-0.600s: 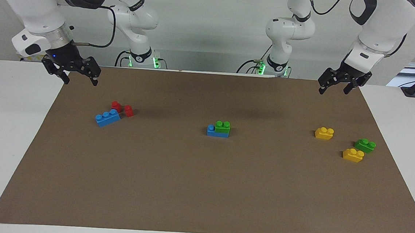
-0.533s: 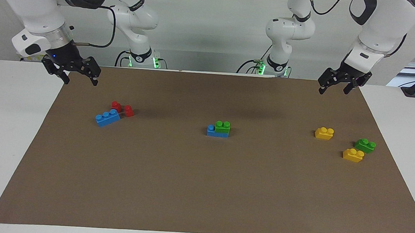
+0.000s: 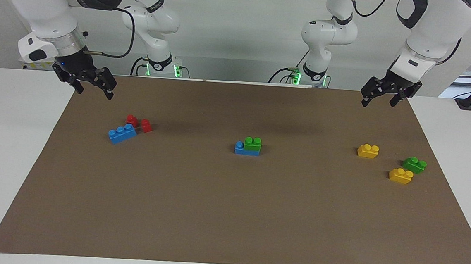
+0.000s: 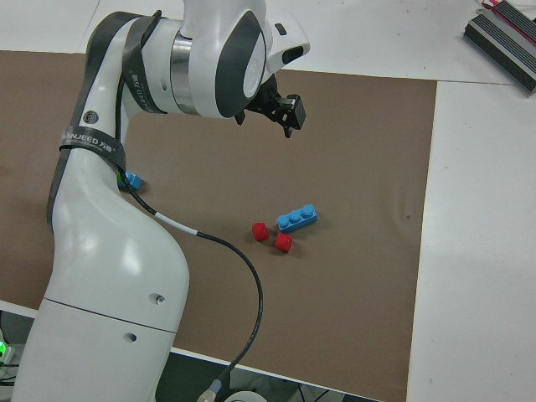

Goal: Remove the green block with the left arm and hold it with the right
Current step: 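Move both grippers toward the joined green and blue bricks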

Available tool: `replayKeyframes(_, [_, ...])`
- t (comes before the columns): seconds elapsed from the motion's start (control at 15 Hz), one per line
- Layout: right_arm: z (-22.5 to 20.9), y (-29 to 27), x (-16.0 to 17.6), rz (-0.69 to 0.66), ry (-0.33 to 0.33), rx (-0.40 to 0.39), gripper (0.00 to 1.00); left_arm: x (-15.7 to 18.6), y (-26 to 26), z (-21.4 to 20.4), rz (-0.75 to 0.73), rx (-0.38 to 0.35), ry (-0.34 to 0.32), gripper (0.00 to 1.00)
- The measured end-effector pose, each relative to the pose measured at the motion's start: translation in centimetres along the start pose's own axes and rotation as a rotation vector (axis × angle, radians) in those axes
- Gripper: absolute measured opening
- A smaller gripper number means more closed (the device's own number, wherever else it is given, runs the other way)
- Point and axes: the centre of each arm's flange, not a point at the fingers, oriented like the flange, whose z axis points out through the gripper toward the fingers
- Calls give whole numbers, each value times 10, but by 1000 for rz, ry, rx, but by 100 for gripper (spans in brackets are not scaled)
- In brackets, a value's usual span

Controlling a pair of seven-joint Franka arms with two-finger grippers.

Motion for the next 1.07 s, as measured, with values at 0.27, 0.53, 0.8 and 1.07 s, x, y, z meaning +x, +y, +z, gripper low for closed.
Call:
replayKeyframes(0.27, [14,-47,-16,398,-61,54,100,0,0,0,-4,0,0,100])
replayKeyframes(0.53, [42,-120,-41,754,-78,76,100,-1,11,1,-152,0,0,100])
replayKeyframes(0.8, [82,-157,-53,988,-219,135,100,-6,52,6,-325,0,-3,100])
replayKeyframes(1.07, [125,-171,-54,1174,-339,212,100,-14,105,21,-567,-8,11,100])
